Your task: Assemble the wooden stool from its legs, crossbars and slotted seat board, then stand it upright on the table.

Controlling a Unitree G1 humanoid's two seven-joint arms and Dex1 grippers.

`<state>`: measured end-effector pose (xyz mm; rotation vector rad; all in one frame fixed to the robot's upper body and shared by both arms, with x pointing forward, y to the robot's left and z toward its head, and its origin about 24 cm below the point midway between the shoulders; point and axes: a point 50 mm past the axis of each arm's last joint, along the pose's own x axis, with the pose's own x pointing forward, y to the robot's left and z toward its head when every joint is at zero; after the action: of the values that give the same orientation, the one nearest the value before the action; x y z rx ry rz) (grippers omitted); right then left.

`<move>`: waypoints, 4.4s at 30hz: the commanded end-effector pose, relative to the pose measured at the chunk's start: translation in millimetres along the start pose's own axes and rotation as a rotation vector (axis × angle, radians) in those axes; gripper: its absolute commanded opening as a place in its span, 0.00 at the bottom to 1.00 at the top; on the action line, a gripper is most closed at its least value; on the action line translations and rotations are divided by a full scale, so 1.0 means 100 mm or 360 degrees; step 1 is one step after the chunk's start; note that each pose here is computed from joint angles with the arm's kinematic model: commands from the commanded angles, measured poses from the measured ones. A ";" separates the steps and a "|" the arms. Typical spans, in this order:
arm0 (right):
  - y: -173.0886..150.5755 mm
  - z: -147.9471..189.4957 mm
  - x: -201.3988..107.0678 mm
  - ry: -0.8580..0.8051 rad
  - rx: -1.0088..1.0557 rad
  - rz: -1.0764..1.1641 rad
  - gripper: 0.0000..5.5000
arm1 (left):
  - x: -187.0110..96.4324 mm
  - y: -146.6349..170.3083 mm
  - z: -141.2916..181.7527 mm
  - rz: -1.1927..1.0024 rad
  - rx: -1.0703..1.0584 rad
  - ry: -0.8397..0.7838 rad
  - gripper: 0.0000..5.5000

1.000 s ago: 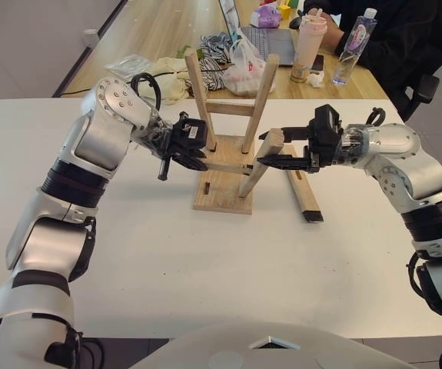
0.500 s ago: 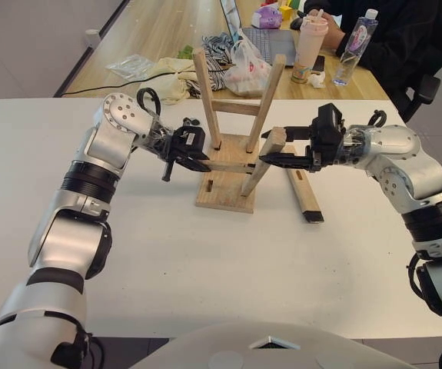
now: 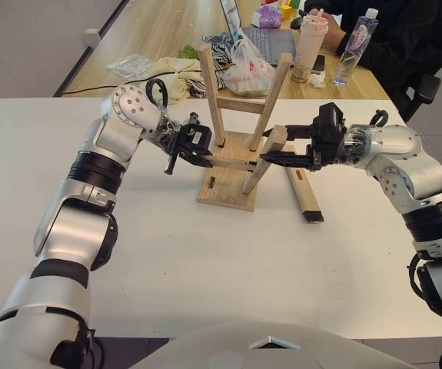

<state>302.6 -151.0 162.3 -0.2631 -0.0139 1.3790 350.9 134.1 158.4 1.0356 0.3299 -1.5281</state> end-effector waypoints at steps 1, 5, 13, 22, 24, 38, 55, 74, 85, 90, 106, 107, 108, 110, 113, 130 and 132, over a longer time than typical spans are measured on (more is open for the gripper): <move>0.68 -0.81 0.51 0.0511 0.0306 0.0529 0.37 | 0.23 0.30 1.25 0.0175 0.0752 -0.0336 0.07; 0.69 -0.82 0.51 0.0522 0.0309 0.0535 0.37 | 0.18 0.30 1.35 0.0215 0.0823 -0.0344 0.08; 0.68 -0.82 0.51 0.0528 0.0312 0.0536 0.37 | 0.11 0.27 1.49 0.0241 0.0876 -0.0385 0.08; 0.67 -0.84 0.52 0.0527 0.0312 0.0523 0.37 | 0.10 0.28 1.51 0.0279 0.0809 -0.0358 0.08; 0.67 -0.85 0.52 0.0528 0.0312 0.0522 0.37 | 0.11 0.28 1.52 0.0284 0.0796 -0.0366 0.08; 0.66 -0.87 0.53 0.0536 0.0313 0.0508 0.37 | 0.17 0.23 1.56 0.0322 0.0769 -0.0395 0.34; 0.62 -0.86 0.50 0.0568 0.0296 0.0477 0.37 | -0.82 0.28 1.41 0.0673 0.0493 -0.0540 0.34; 0.12 -0.48 0.21 0.0687 0.0164 0.0483 0.37 | -1.94 0.16 0.63 0.2234 -0.0227 -0.1353 0.34; 0.06 -0.33 0.24 0.0691 0.0407 0.0473 0.37 | -1.78 -0.02 0.38 0.2353 -0.0371 -0.1253 0.34; 0.05 -0.32 0.23 0.0722 0.0478 0.0459 0.37 | -1.74 -0.07 0.32 0.2377 -0.0422 -0.1246 0.34; 0.05 -0.63 -0.22 0.0727 0.0550 -0.0367 0.73 | -1.66 -0.37 0.10 0.2499 -0.0595 -0.1181 0.34; 0.06 -0.64 -0.26 0.0693 0.0588 -0.0508 0.75 | -1.67 -0.46 0.02 0.2548 -0.0646 -0.1148 0.34; 0.07 -0.63 -0.29 0.0666 0.0612 -0.0627 0.78 | -1.66 -0.55 -0.05 0.2593 -0.0706 -0.1118 0.34; 0.10 -0.64 -0.36 0.0606 0.0646 -0.0901 0.84 | -1.47 -0.78 -0.29 0.2636 -0.1001 -0.1036 0.34; 0.19 -0.69 -0.45 0.0573 0.0712 -0.1185 0.86 | -1.03 -1.11 -0.65 0.2587 -0.1507 -0.0765 0.34; 0.70 -1.32 -0.62 0.0940 0.0980 -0.1238 0.56 | -0.52 -1.49 -1.04 0.2654 -0.2140 -0.0534 0.34; 0.72 -1.37 -0.64 0.1002 0.0890 -0.1254 0.51 | -0.52 -1.45 -0.99 0.2640 -0.2026 -0.0540 0.34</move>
<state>250.9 -220.8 39.6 -0.1118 0.6613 0.4602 253.7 282.8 85.4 -0.2325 0.0984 0.2243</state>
